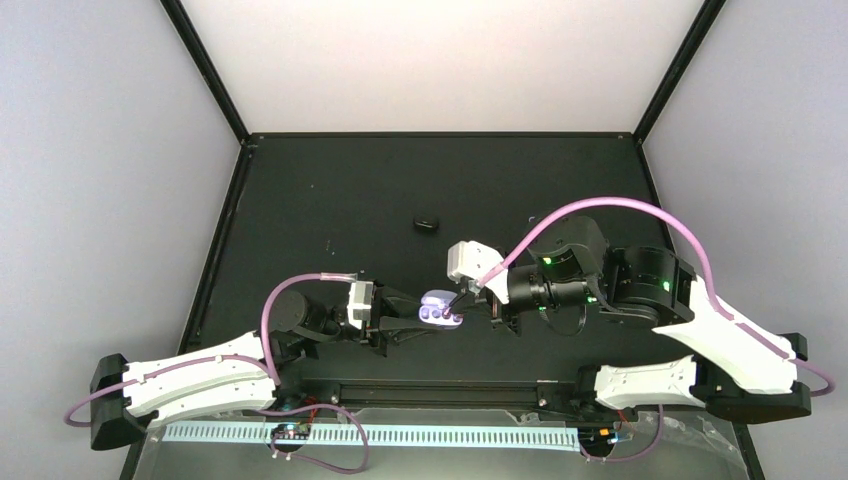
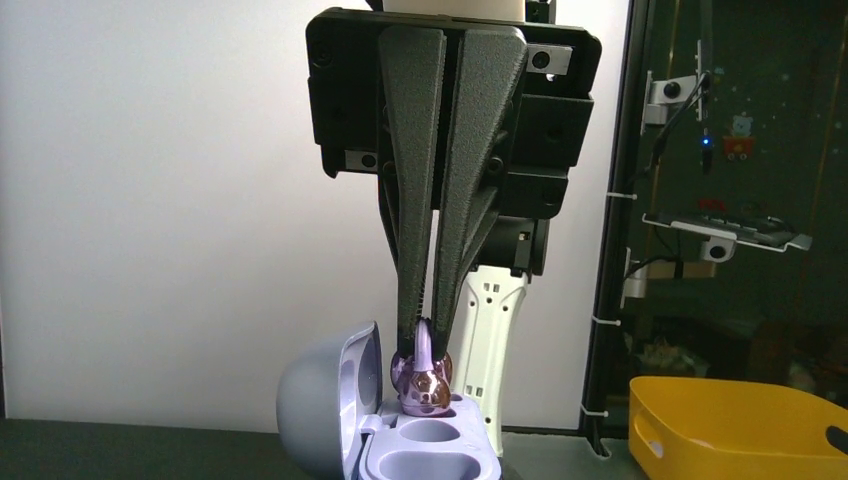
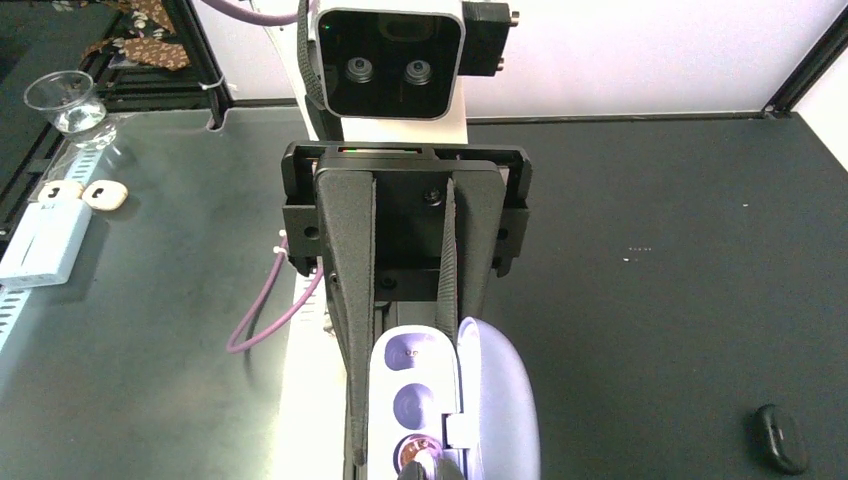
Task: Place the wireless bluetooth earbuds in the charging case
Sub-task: Place the earbud in the charging case, then pick up the earbud from the center of the board.
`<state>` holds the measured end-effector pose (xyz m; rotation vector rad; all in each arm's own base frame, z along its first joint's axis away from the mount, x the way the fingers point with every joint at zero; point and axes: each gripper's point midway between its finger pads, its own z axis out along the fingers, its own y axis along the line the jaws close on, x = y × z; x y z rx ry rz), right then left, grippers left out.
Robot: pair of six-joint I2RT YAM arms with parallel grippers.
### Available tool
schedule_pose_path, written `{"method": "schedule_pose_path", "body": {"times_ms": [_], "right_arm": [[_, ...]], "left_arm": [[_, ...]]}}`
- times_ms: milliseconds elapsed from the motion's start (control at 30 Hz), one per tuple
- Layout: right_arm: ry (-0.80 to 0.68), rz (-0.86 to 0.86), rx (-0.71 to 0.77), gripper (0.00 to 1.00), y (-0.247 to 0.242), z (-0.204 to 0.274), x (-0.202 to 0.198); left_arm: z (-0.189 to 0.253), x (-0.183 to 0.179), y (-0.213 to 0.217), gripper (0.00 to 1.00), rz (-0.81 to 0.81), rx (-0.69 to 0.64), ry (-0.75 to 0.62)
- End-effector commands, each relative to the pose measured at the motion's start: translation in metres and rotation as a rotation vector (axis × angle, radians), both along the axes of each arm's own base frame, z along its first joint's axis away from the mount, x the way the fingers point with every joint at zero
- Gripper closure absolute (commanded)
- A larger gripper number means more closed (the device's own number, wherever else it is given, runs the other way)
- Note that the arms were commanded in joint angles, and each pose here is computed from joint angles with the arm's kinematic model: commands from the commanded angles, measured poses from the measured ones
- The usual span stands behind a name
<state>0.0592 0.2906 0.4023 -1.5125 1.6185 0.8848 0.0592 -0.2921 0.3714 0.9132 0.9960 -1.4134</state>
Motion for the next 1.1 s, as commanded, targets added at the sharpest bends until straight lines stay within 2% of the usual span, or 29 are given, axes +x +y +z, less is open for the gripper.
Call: {"method": "schedule_pose_path", "body": {"times_ms": [0,367,567,767,900,967,1067], "right_arm": [[0.01,0.024,-0.028,0.99,0.001,-0.009,-0.005],[0.023,0.032,-0.014,0.98,0.009,-0.013,-0.01],[0.0,0.012,0.074,0.67,-0.001,0.013,-0.011],[-0.024,-0.016,0.224,0.59,-0.021,0.059,-0.013],[-0.102,-0.172,0.428,0.55,-0.053,0.101,0.006],[-0.131,-0.318,0.503,0.54,-0.062,0.105,0.03],[-0.108,-0.57,0.504,0.53,-0.066,0.083,0.08]], "left_arm": [[0.034,-0.005,0.01,0.98,-0.007,-0.102,-0.019],[0.043,-0.006,0.014,0.99,-0.018,-0.139,-0.009],[0.038,-0.005,0.012,0.98,-0.017,-0.122,-0.005],[0.028,-0.002,0.007,0.98,-0.009,-0.1,0.006],[0.021,0.001,0.004,0.98,-0.004,-0.088,0.016],[0.018,0.001,0.004,0.98,-0.001,-0.082,0.021],[0.017,0.001,0.005,0.98,0.0,-0.079,0.023]]}}
